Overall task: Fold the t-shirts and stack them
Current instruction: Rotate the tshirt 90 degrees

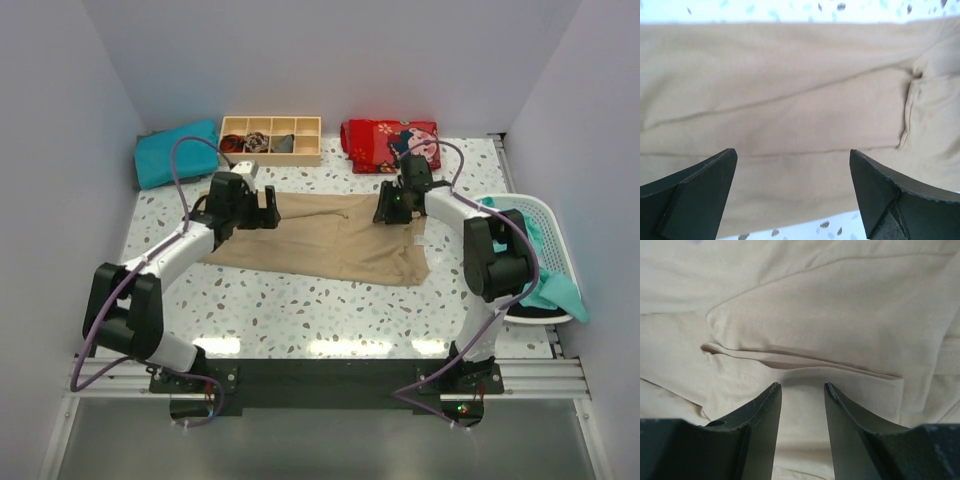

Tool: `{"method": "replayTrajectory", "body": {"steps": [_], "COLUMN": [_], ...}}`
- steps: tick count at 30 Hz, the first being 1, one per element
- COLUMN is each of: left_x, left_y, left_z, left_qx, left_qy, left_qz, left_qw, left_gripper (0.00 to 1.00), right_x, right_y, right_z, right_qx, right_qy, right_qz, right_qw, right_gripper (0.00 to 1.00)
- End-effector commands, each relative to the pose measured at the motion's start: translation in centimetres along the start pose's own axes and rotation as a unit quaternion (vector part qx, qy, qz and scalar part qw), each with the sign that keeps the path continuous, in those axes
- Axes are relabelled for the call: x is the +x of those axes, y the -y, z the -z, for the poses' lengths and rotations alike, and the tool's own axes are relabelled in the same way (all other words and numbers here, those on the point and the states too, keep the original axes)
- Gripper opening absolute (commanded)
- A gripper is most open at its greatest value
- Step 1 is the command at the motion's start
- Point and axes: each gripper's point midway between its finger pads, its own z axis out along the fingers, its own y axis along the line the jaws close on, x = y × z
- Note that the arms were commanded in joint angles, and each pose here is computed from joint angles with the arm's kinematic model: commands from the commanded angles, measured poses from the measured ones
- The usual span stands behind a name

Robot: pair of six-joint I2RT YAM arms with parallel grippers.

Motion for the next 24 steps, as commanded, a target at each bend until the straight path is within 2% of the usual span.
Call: {"method": "replayTrajectory", "body": {"steps": [1, 4, 8, 17, 21, 22, 24], "left_x": [-5.6, -5.0, -2.4, 4.6, 9.0, 9.0, 12.1], "left_y": [-0.1, -2.2, -4.7, -7.3, -5.7, -4.8, -3.2], "left_z": [-0.4, -2.5, -5.4, -8.5, -6.6, -5.7, -4.2], "left_qx": [-0.024, -0.072, -0.126, -0.169, -0.153, -0.141, -0.116], "left_qy": [0.095, 0.097, 0.070, -0.014, -0.088, -0.083, -0.117], "left_qz": [0.005, 0.010, 0.021, 0.033, 0.042, 0.051, 0.050], "left_qw": [0.995, 0.993, 0.989, 0.985, 0.983, 0.985, 0.985], "left_gripper": [1.00, 1.00, 1.00, 1.00, 1.00, 1.00, 1.00], "right_x": [0.6, 1.5, 3.2, 7.3, 6.6, 5.8, 5.1], "right_y": [-1.3, -0.8, 0.9, 5.1, 6.4, 6.3, 6.2], "right_z": [-1.4, -1.9, -1.6, -0.3, -0.1, -0.3, -0.4], "right_qx": [-0.024, -0.017, 0.023, 0.126, 0.167, 0.172, 0.174], "right_qy": [-0.010, -0.019, -0.032, -0.076, -0.072, -0.066, -0.067], "right_qz": [-0.005, -0.010, -0.013, -0.039, -0.033, -0.033, -0.029], "right_qw": [1.000, 1.000, 0.999, 0.988, 0.983, 0.982, 0.982], "right_gripper": [0.44, 0.44, 0.44, 0.43, 0.44, 0.44, 0.44]}}
